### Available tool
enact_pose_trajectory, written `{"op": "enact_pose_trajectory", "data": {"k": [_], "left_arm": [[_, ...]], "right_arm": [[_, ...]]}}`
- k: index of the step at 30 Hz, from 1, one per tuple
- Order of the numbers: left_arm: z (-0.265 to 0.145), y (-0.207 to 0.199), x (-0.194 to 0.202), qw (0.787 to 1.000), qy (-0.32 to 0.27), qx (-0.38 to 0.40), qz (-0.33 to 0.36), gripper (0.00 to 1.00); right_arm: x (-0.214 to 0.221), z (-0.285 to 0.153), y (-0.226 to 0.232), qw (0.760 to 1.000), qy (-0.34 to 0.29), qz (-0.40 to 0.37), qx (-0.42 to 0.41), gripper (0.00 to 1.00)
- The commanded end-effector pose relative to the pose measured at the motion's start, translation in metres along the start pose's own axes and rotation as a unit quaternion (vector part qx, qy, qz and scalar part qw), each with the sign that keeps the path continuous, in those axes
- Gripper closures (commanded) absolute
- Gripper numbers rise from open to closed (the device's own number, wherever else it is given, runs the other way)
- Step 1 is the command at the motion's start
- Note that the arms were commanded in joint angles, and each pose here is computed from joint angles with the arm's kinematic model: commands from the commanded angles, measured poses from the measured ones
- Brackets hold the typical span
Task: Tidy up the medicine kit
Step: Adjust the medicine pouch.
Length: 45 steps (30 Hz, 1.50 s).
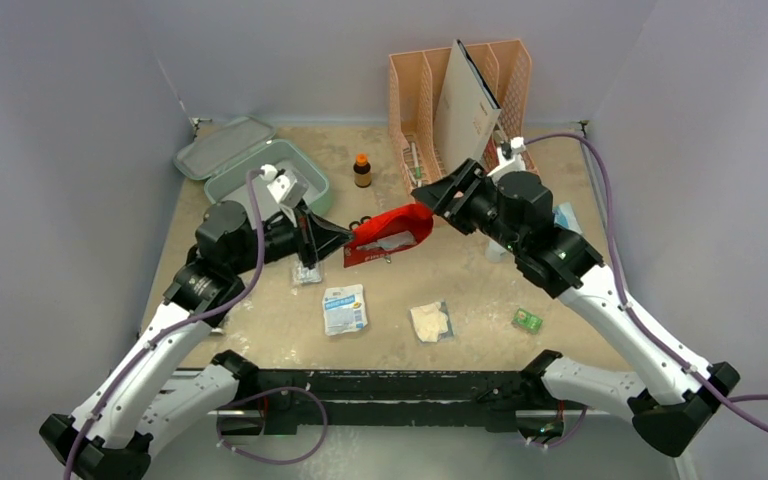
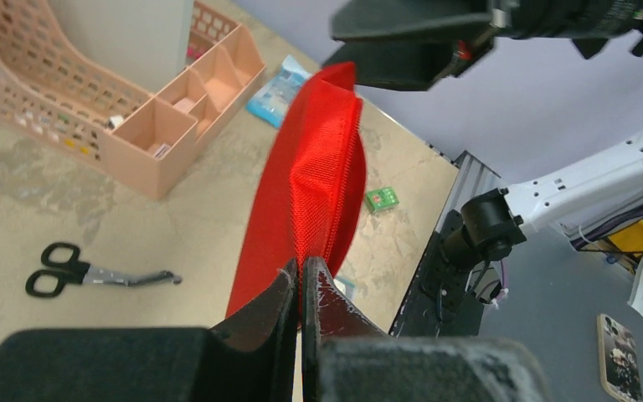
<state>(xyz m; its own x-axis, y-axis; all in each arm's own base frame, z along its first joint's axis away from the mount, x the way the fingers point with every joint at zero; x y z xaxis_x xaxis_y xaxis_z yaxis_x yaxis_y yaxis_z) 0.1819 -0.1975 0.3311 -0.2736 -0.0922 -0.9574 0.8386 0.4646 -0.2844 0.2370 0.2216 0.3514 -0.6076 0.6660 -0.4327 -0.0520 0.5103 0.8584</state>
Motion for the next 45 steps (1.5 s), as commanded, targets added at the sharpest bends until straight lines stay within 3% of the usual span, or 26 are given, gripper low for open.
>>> {"op": "enact_pose_trajectory", "data": {"k": [1, 7, 10, 15, 17, 21, 26, 31, 35, 41, 45], "left_arm": [[-0.004, 0.003, -0.012, 0.999, 0.010, -0.038, -0.019, 1.00], [-0.001, 0.008, -0.006, 0.996, 0.029, -0.058, -0.057, 1.00], [-0.001, 0.010, -0.001, 0.995, 0.040, -0.066, -0.069, 1.00], [-0.001, 0.012, 0.000, 0.993, 0.048, -0.077, -0.081, 1.00], [0.000, 0.015, -0.002, 0.991, 0.048, -0.090, -0.090, 1.00], [0.004, 0.023, -0.003, 0.983, 0.051, -0.123, -0.129, 1.00], [0.011, 0.026, -0.006, 0.974, 0.059, -0.138, -0.168, 1.00], [0.013, 0.025, -0.010, 0.971, 0.060, -0.142, -0.183, 1.00], [0.013, 0.024, -0.010, 0.968, 0.055, -0.139, -0.200, 1.00], [0.015, 0.022, -0.007, 0.965, 0.053, -0.135, -0.220, 1.00], [0.015, 0.021, -0.006, 0.963, 0.055, -0.132, -0.228, 1.00]], "right_arm": [[0.012, -0.020, 0.002, 0.994, 0.052, -0.090, -0.033, 0.33], [0.016, -0.021, -0.020, 0.982, 0.080, -0.174, 0.008, 0.23], [0.014, -0.029, -0.028, 0.978, 0.079, -0.192, 0.030, 0.10], [-0.007, -0.047, -0.019, 0.971, 0.038, -0.231, 0.041, 0.07], [-0.010, -0.048, -0.008, 0.964, 0.037, -0.263, 0.012, 0.12], [0.018, -0.042, 0.011, 0.952, 0.110, -0.269, -0.092, 0.31], [0.050, -0.031, 0.023, 0.938, 0.142, -0.277, -0.154, 0.48], [0.089, -0.016, 0.035, 0.920, 0.170, -0.305, -0.177, 0.53], [0.103, 0.002, 0.033, 0.919, 0.154, -0.321, -0.170, 0.54], [0.127, 0.016, 0.033, 0.897, 0.144, -0.391, -0.146, 0.55], [0.131, 0.025, 0.029, 0.899, 0.122, -0.406, -0.111, 0.56]]}}
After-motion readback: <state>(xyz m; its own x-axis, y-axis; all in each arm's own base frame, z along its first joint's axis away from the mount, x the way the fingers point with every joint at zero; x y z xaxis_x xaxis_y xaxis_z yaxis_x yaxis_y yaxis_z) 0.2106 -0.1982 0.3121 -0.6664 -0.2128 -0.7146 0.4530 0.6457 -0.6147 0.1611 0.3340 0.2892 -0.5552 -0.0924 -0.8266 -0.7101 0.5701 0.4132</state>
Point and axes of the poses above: each gripper's point midway between its finger pads, its own z axis out along the fingers, its own y axis along the line the jaws close on, x = y × z, the point moved 4 cm from there along -z, back along the fingers, and after that the axes turned 4 degrees about z, right-handed, at the moved point
